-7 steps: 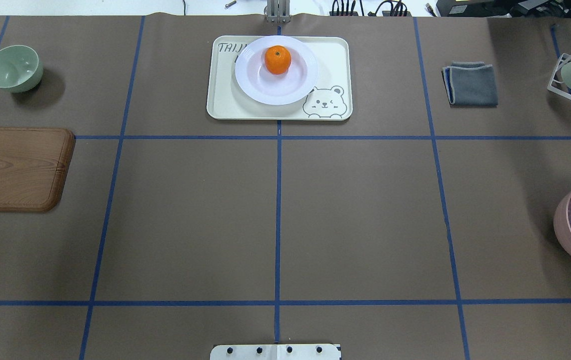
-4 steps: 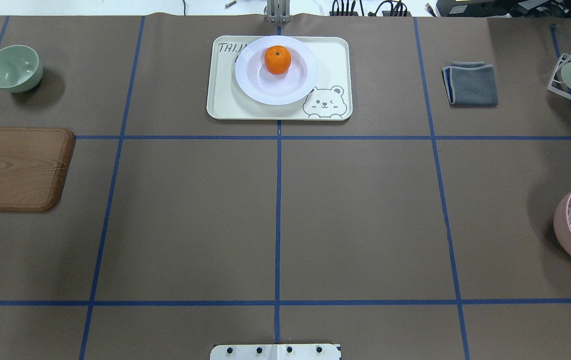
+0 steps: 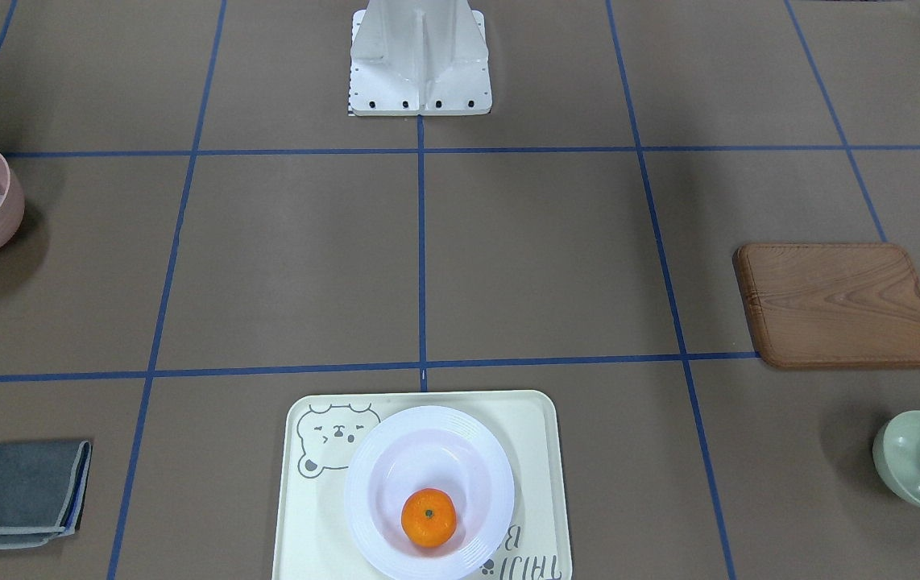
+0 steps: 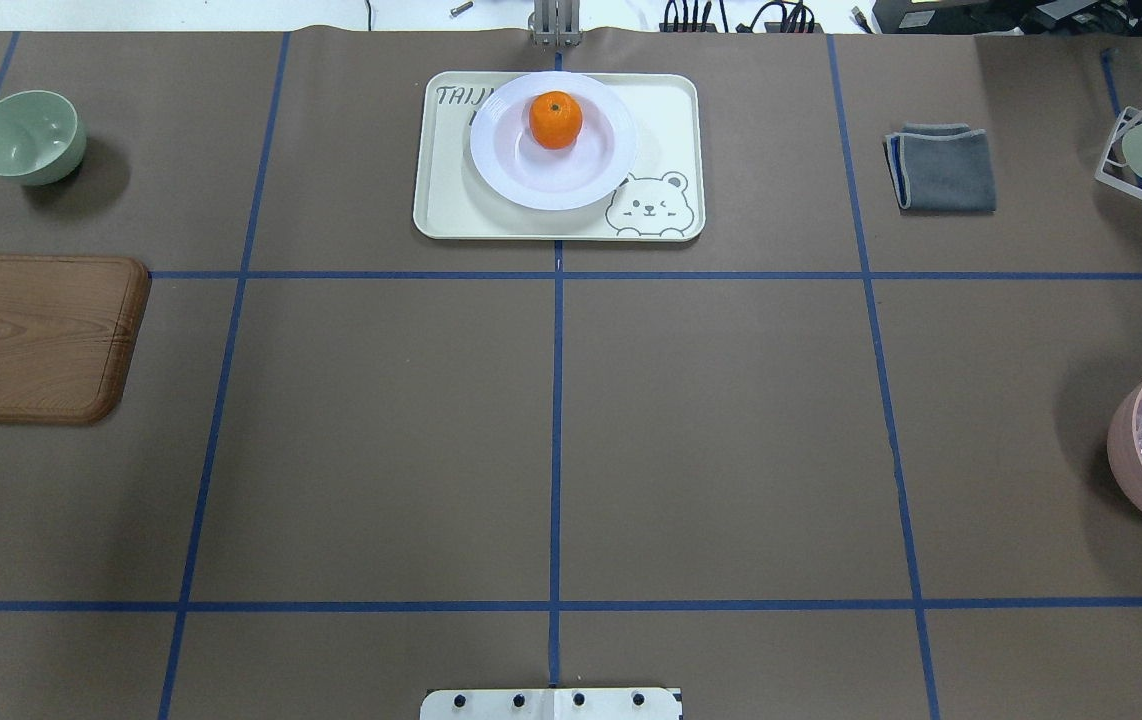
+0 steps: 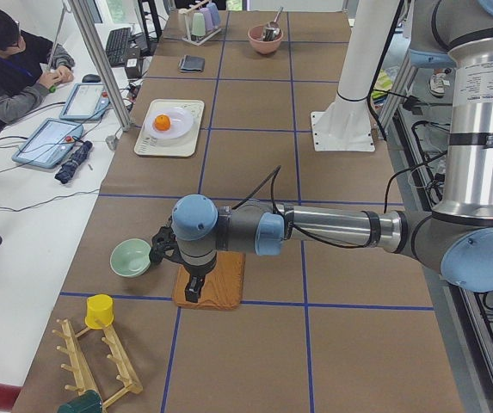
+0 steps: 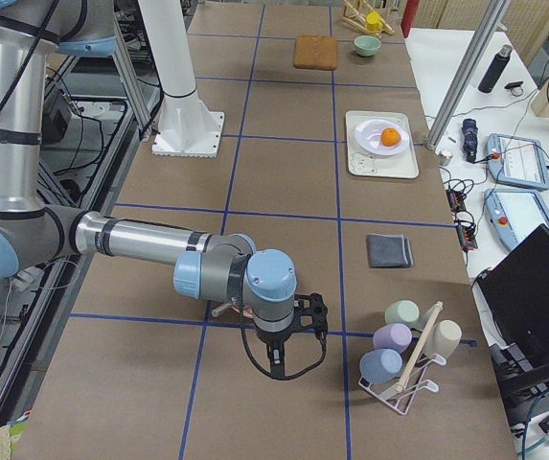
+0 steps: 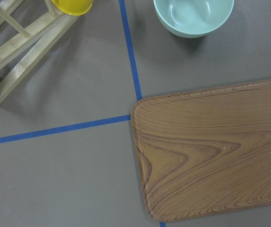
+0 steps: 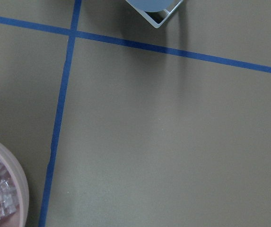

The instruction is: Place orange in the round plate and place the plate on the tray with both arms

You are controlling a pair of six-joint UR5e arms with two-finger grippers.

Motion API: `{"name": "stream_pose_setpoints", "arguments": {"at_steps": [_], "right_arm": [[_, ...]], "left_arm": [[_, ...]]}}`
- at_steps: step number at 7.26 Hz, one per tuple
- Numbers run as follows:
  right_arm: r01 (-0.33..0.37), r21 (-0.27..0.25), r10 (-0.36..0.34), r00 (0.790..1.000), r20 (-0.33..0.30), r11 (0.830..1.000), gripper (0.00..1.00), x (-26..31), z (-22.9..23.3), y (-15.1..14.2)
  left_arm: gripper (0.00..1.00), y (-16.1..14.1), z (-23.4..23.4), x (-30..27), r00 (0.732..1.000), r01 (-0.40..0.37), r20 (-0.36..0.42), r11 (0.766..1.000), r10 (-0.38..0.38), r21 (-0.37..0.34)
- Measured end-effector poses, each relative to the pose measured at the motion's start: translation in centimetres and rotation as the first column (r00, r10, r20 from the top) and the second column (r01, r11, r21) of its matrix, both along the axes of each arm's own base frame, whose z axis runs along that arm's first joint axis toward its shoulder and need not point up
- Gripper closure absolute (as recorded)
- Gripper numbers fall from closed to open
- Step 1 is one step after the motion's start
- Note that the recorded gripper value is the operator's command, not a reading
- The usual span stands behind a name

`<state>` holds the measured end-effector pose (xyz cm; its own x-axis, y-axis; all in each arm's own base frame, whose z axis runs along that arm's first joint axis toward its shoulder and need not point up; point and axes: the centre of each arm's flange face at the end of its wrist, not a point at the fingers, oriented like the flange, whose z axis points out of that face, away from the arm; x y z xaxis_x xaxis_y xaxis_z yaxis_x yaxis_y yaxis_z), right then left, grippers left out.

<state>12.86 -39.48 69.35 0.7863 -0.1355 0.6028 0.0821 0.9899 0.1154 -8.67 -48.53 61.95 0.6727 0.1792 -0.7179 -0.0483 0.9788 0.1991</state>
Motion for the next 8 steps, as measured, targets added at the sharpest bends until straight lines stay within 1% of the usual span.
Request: {"name": "stream_pose_setpoints", "arguments": {"at_steps": [3,8], "right_arm": [[0.001,-0.039,0.000,1.000,0.027,0.999,0.00,-0.3,2.0,1.0],[0.000,-0.033,0.001,0.999,0.049,0.999,0.00,-0.6,1.8,1.7]], "left_arm": [[0.01,1.8,0.1,0.1,1.000,-0.001,0.000,1.000,0.001,0.000],[0.01,2.1,0.1,0.1,1.000,0.000,-0.001,1.000,0.000,-0.002]]}}
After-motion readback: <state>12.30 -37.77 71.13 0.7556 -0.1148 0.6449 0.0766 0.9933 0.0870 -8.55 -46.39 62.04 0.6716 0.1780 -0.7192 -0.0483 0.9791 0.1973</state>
